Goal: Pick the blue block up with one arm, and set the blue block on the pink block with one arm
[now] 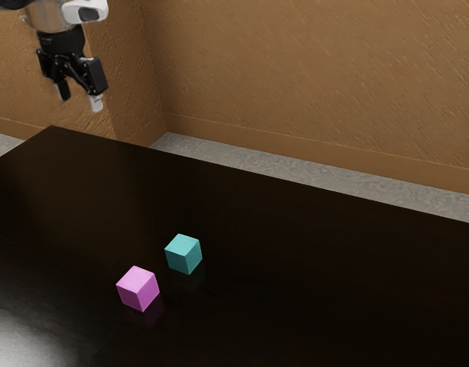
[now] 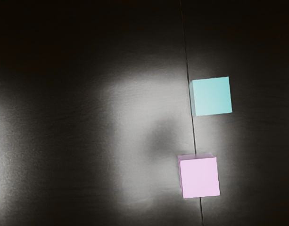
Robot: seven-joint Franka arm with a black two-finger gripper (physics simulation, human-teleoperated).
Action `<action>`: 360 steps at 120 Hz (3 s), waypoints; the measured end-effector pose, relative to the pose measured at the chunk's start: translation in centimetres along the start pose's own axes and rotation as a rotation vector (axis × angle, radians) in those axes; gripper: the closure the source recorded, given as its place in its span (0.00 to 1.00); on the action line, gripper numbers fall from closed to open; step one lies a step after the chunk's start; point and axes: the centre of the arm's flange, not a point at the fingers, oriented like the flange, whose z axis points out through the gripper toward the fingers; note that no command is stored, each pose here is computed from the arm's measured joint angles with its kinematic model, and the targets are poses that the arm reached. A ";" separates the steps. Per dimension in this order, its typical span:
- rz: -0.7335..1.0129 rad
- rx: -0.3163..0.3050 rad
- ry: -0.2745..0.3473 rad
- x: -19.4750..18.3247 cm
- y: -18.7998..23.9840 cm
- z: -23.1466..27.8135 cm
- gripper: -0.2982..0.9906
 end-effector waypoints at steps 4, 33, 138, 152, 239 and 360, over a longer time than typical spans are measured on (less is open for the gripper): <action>-0.007 0.002 0.014 0.2 -0.1 -0.1 0.23; -0.021 0.001 0.036 -2.1 1.0 -0.3 0.23; 1.064 -0.061 0.023 6.3 11.5 27.4 0.23; 1.174 -0.059 0.016 6.8 12.1 29.4 0.23; 1.442 -0.130 0.094 8.7 11.0 37.4 0.23; 1.487 -0.045 0.151 6.3 8.6 33.1 0.53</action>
